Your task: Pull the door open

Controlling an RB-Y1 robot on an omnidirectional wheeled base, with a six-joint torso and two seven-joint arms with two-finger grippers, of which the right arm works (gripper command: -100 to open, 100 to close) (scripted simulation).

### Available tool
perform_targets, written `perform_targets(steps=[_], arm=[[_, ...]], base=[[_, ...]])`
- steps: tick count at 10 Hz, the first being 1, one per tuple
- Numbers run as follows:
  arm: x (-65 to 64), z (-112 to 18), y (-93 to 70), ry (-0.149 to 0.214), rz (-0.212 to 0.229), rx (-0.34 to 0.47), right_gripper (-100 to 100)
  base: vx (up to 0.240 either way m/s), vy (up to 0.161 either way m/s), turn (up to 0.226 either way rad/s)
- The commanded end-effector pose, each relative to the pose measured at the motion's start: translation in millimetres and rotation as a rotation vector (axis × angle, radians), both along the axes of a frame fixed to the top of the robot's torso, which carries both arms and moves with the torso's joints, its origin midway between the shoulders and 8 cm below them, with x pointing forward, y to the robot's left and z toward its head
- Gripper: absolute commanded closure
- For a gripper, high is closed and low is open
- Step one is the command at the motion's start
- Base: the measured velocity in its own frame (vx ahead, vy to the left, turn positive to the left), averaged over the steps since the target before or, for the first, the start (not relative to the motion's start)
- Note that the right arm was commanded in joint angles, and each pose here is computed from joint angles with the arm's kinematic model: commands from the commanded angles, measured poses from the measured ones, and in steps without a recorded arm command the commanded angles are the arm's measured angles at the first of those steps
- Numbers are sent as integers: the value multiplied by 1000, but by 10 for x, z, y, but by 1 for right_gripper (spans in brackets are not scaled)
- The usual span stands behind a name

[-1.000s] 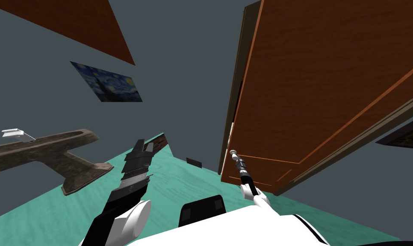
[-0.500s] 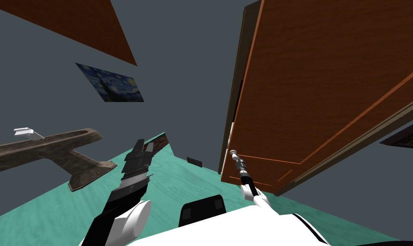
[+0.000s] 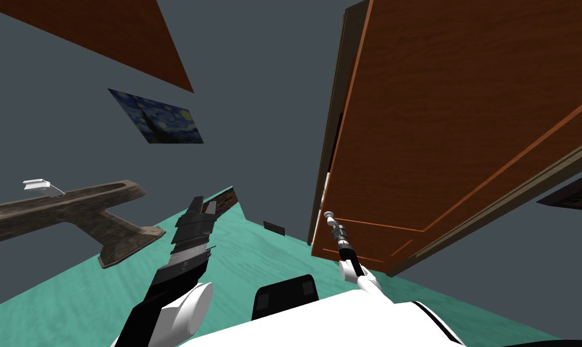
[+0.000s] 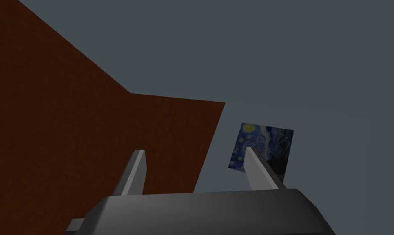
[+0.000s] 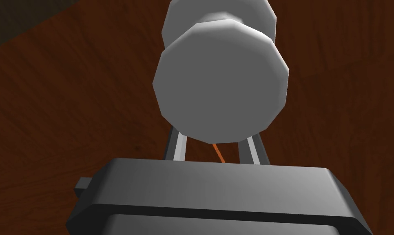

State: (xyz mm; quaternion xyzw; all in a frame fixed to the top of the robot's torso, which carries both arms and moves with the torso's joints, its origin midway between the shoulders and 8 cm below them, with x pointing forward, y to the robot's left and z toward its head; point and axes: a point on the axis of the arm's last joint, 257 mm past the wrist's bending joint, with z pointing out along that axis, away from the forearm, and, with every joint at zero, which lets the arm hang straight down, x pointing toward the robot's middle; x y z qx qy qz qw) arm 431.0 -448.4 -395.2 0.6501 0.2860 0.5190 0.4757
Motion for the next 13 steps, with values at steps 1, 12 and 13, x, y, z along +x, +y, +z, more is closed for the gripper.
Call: perform_targets(steps=[1, 12, 13], arm=[[86, 83, 122, -45, 19, 54, 100], [85, 82, 117, -73, 15, 141, 100], [49, 25, 105, -58, 10, 142, 100]], base=[[-30, -4, 42], [-10, -3, 8], [-5, 5, 15]])
